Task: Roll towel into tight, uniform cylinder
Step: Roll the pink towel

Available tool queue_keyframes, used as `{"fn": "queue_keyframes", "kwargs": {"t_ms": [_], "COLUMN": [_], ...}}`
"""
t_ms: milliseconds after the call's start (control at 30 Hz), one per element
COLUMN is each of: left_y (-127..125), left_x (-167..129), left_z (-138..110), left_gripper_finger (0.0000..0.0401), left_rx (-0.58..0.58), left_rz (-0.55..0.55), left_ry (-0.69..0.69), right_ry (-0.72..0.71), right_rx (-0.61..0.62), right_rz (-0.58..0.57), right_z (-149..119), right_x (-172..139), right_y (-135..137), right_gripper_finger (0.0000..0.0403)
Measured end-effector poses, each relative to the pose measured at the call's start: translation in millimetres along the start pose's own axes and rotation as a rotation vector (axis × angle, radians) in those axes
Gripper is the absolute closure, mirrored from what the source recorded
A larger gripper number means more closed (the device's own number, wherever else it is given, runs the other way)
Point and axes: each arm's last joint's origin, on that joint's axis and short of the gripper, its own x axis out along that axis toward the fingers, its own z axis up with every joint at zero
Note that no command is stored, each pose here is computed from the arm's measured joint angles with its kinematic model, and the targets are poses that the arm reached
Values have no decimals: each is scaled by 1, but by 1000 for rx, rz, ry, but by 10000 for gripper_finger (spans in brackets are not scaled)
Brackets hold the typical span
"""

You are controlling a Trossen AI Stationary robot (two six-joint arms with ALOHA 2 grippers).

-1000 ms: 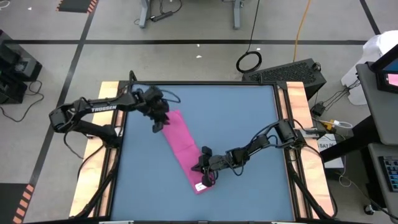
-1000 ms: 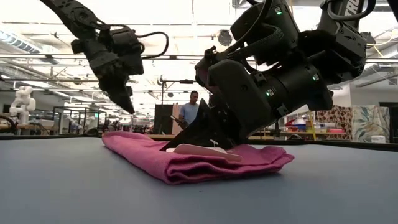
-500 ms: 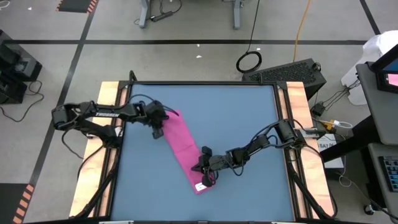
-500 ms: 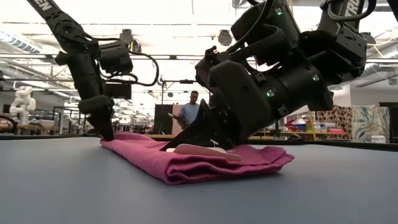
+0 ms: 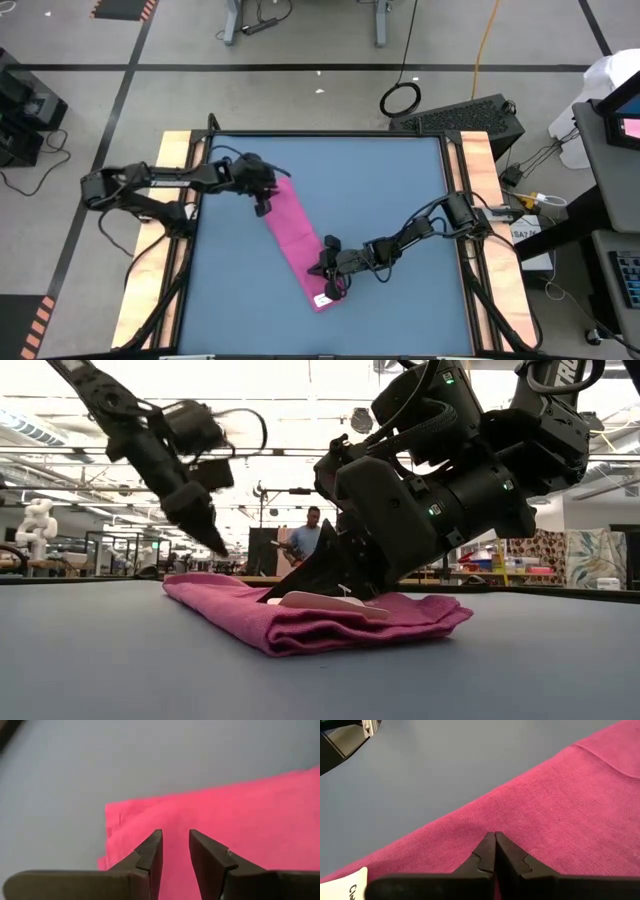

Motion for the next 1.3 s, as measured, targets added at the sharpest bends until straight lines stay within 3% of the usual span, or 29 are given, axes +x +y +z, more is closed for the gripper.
{"fn": "queue_keyframes", "kwargs": {"t_ms": [200, 367, 533, 667, 767, 900, 1100, 1300], "left_y": [11, 23, 27, 29, 33, 42, 61, 66], "left_x": [32, 45, 32, 10, 2, 1, 9, 25], "left_z": [-18, -21, -13, 9, 11, 6, -7, -10], "left_gripper_finger": [302, 302, 302, 302, 302, 302, 302, 302], "left_rx": [-46, -66, -64, -40, -35, -75, -152, -167], "left_rz": [26, 86, 94, 149, 179, 132, 152, -25], "left_ry": [143, 146, 129, -12, -35, -21, 40, -9], "right_ry": [-2, 0, 8, 8, 4, 2, -1, -2], "right_rx": [-3, -16, -12, -15, -20, -27, -27, -31], "right_rz": [2, -1, -3, -4, -12, -13, -13, -15], "right_z": [0, -1, -2, -2, -2, -2, -2, -1], "right_x": [0, 0, -1, -1, -1, -1, -1, -1], "right_y": [0, 2, 2, 2, 3, 3, 3, 3], "right_gripper_finger": [403, 403, 403, 403, 403, 403, 403, 403]}}
